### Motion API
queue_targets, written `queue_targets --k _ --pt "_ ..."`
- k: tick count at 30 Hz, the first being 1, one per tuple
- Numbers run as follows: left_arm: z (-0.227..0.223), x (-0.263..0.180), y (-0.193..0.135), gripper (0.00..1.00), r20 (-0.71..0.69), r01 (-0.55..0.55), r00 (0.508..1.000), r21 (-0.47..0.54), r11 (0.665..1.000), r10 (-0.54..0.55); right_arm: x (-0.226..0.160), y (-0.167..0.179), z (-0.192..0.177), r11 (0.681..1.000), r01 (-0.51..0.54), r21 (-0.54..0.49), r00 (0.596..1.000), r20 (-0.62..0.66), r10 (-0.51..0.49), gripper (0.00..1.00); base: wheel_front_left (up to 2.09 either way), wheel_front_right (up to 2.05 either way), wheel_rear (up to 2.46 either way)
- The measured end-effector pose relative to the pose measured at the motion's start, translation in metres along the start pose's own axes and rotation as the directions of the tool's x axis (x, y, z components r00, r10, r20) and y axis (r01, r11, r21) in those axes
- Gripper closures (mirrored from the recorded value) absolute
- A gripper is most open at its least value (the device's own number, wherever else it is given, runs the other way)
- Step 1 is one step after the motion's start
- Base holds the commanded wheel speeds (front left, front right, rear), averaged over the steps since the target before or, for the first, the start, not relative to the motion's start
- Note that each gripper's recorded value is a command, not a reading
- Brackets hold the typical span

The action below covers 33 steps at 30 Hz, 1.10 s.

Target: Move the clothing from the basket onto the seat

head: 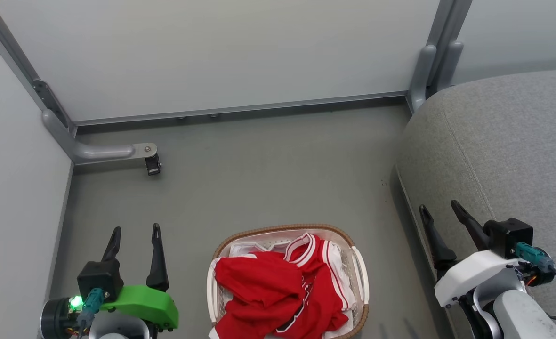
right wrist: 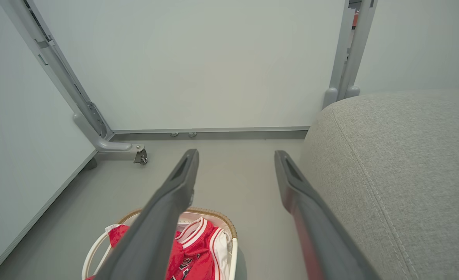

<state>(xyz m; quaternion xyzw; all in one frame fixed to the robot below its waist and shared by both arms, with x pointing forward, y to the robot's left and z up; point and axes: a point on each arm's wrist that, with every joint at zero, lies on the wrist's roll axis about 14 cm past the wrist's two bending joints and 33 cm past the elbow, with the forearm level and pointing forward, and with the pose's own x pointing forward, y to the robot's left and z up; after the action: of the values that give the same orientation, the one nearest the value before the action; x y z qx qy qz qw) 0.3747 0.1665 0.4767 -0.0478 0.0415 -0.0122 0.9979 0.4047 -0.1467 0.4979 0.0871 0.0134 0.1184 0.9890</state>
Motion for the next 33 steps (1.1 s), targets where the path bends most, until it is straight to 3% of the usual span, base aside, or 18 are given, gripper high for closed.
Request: queue_targets --k 6,9,21,26,33 --pt "-0.001 0.0 -0.006 0.0 0.01 0.018 1.0 0.044 0.999 -0.019 0.001 0.001 -0.004 0.998 -0.012 -0.057 1.0 -0.008 0.011 0.0 0.0 0.0 0.0" --pt "-0.009 0.001 -0.009 0.0 -0.014 0.03 0.999 0.015 0.999 -0.03 0.003 0.001 -0.006 0.997 -0.018 -0.081 1.0 -0.012 0.017 0.0 0.0 0.0 0.0" --pt "-0.054 0.037 -0.055 0.0 -0.124 0.191 0.974 0.004 0.982 -0.189 0.039 -0.004 -0.006 0.983 -0.062 -0.171 0.998 0.004 0.064 0.0 0.0 0.0 0.0" --pt "-0.077 0.064 -0.085 0.0 -0.174 0.314 0.937 0.037 0.949 -0.303 0.063 -0.004 -0.006 0.976 -0.087 -0.2 0.995 0.023 0.094 0.0 0.0 0.0 0.0" --pt "-0.13 0.092 -0.125 0.0 -0.304 0.525 0.826 0.112 0.843 -0.474 0.092 -0.006 -0.021 0.967 -0.118 -0.226 0.992 0.025 0.127 0.0 0.0 0.0 0.0"
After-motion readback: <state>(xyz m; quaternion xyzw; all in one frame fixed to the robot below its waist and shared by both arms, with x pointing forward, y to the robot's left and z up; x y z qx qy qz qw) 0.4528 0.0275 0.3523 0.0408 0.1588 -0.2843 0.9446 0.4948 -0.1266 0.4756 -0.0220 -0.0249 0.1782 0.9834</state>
